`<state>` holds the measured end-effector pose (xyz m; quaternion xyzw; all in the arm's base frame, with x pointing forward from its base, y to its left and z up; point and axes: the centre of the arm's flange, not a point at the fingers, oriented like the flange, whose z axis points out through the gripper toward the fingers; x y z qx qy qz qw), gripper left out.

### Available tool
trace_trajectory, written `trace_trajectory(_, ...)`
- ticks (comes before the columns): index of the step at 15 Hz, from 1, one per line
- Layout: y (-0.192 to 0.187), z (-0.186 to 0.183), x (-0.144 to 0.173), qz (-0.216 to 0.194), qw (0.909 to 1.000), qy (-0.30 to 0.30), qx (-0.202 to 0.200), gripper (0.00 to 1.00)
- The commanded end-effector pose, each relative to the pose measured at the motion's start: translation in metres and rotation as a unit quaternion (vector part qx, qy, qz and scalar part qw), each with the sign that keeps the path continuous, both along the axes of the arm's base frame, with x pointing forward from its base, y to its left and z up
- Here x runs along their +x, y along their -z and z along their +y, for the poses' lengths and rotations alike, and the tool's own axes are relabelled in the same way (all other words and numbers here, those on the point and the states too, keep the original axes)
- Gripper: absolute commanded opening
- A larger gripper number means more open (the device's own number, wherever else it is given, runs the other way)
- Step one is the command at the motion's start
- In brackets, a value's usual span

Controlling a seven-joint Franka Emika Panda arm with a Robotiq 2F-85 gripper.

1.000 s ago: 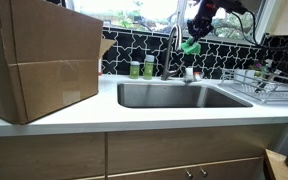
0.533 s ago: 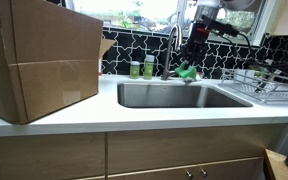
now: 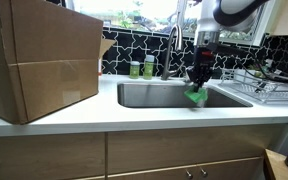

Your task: Use the green sponge to wipe the faucet head

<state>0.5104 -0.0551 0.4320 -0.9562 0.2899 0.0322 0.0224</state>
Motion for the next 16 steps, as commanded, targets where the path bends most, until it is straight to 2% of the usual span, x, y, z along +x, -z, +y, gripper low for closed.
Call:
trace_trajectory(1, 0.022, 0.005, -0.01, 0.018, 0.9998, -0.009, -0.002, 0.06)
trace_trajectory(12, 0.051, 0.019, -0.003, 0.041, 0.9991, -0.011, 0.003, 0.08)
trace_trajectory(14, 0.055, 0.02, -0.002, 0.047, 0.9988, -0.012, 0.001, 0.12)
trace_trajectory(15, 0.057, 0.022, -0.002, 0.051, 0.9986, -0.014, 0.0, 0.18)
trace_trajectory(16, 0.059, 0.023, -0.001, 0.055, 0.9984, -0.016, -0.001, 0.34)
